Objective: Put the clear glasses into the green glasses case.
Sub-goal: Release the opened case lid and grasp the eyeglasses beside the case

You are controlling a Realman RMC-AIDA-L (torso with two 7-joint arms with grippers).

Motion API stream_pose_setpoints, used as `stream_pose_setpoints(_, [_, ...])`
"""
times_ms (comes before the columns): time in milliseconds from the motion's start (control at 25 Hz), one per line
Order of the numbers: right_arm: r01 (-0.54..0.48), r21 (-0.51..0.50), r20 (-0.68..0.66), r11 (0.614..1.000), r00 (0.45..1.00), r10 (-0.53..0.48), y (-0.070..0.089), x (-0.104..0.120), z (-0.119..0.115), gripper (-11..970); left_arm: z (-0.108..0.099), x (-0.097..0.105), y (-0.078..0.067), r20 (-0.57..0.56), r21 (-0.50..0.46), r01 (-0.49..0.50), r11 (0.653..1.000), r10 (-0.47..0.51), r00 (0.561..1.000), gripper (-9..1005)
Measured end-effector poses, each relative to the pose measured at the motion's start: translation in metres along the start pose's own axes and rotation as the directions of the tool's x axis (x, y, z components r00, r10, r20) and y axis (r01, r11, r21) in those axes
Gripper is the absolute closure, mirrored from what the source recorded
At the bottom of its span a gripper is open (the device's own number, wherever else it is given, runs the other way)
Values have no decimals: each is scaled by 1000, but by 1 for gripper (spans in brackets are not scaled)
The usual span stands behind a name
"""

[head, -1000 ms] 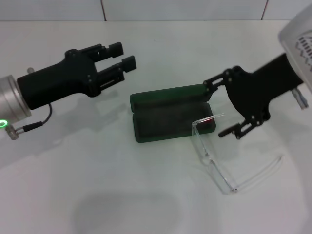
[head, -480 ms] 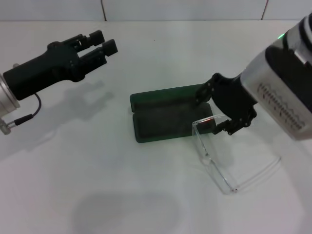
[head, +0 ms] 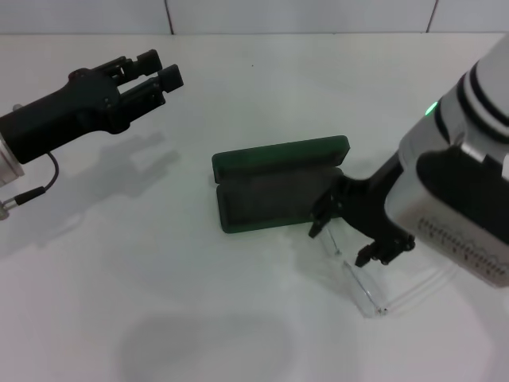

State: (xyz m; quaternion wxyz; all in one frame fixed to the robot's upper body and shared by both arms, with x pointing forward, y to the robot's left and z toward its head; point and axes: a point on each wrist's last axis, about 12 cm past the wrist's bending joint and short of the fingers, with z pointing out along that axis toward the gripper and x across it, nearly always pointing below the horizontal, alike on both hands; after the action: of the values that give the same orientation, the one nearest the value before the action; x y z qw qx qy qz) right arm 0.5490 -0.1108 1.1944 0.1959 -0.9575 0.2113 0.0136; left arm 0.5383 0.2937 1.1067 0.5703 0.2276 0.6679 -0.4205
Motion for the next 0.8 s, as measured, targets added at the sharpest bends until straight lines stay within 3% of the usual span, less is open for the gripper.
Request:
stream_pose_setpoints(400, [94, -77, -49, 993, 994, -98, -2, -9, 21, 358, -4, 2, 1, -12, -7, 4, 1000, -4, 1000, 467])
stream_pose_setpoints(800, [155, -72, -71, 985, 985, -160, -10, -20, 37, 389, -10, 4, 2, -48, -2, -7, 1000, 7, 999, 464])
